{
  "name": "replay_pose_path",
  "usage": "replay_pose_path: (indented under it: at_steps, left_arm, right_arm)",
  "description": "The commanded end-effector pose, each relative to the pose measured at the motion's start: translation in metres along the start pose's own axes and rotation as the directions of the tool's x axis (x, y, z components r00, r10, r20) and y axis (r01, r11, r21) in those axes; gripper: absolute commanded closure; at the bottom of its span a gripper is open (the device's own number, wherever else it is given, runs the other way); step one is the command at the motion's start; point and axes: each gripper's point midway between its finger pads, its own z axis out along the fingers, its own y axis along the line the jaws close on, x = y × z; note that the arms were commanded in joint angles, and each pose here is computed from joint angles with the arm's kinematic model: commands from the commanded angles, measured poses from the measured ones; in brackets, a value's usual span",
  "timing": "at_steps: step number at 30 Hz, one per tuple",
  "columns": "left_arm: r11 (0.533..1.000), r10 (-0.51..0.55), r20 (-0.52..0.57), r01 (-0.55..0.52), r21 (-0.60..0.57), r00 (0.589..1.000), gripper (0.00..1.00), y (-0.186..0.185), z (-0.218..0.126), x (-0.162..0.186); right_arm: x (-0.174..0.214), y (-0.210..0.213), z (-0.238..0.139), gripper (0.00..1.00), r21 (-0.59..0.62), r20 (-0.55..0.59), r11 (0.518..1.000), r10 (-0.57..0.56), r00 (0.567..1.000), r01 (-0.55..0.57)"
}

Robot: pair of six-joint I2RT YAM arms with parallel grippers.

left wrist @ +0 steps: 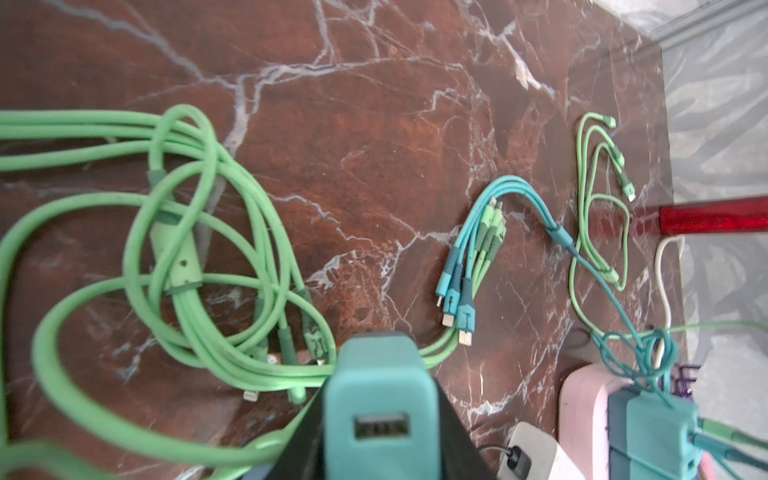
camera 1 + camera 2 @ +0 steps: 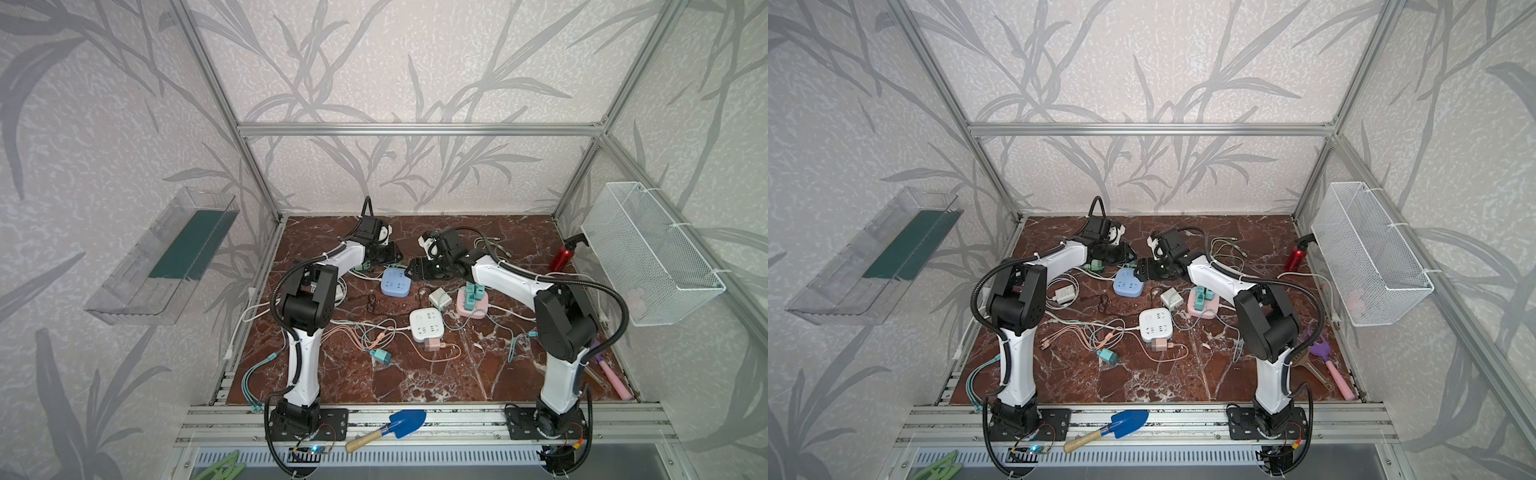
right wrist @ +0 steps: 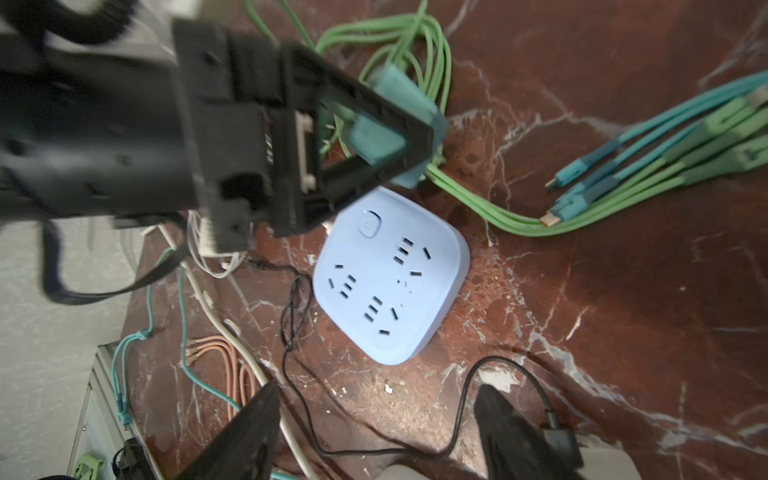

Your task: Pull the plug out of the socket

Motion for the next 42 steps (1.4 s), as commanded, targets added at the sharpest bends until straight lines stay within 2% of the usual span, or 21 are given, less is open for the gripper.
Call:
replay_pose_path:
  at_steps: [1,4,6,13,19,25,29,33,36,38,42]
  left_arm:
    - [0.999,-0.030,0.001,0.030,0.023,1.000,0.47,-0.005,-0.009,-0.003]
    - [0.998,-0.055,-0.006,0.055,-0.030,0.998,0.26,0.003,-0.018,-0.002]
    - [0.996,-0.068,-0.005,0.067,-0.064,0.998,0.18,0.007,-0.026,-0.003]
    - [0.969,-0.061,0.036,0.067,-0.236,0.998,0.09,0.018,-0.074,-0.012]
    - [0.964,0.031,0.088,-0.007,-0.267,0.996,0.09,-0.012,-0.102,-0.011]
    - [0.961,0.162,0.065,-0.143,-0.237,0.985,0.09,-0.074,-0.097,0.027]
    - [0.955,0.210,0.057,-0.193,-0.224,0.976,0.10,-0.101,-0.090,0.059]
    - [0.949,0.263,0.064,-0.246,-0.197,0.963,0.14,-0.130,-0.083,0.087]
    - [0.939,0.304,0.044,-0.292,-0.181,0.951,0.22,-0.150,-0.071,0.112]
    - [0.930,0.335,0.026,-0.327,-0.168,0.942,0.31,-0.162,-0.063,0.127]
    - [0.902,0.401,-0.009,-0.397,-0.172,0.916,0.35,-0.179,-0.049,0.152]
  right_arm:
    - [-0.004,0.000,-0.024,0.25,0.026,0.056,0.999,-0.033,0.998,0.032]
    - [-0.001,-0.012,-0.047,0.24,0.084,0.095,0.996,-0.041,0.995,0.033]
    - [0.003,-0.020,-0.062,0.23,0.123,0.119,0.992,-0.042,0.992,0.027]
    - [0.021,-0.063,-0.124,0.23,0.284,0.200,0.957,-0.007,0.980,-0.051]
    - [0.046,-0.097,-0.166,0.29,0.425,0.246,0.898,0.003,0.969,-0.111]
    - [0.073,-0.132,-0.178,0.38,0.448,0.271,0.864,0.113,0.956,-0.229]
    - [0.087,-0.154,-0.177,0.47,0.426,0.273,0.854,0.192,0.943,-0.298]
    - [0.097,-0.169,-0.163,0.49,0.408,0.229,0.858,0.236,0.944,-0.314]
    - [0.099,-0.174,-0.149,0.49,0.394,0.200,0.866,0.247,0.948,-0.309]
    - [0.100,-0.178,-0.140,0.49,0.376,0.187,0.870,0.266,0.946,-0.319]
    - [0.100,-0.183,-0.127,0.49,0.350,0.154,0.878,0.289,0.945,-0.326]
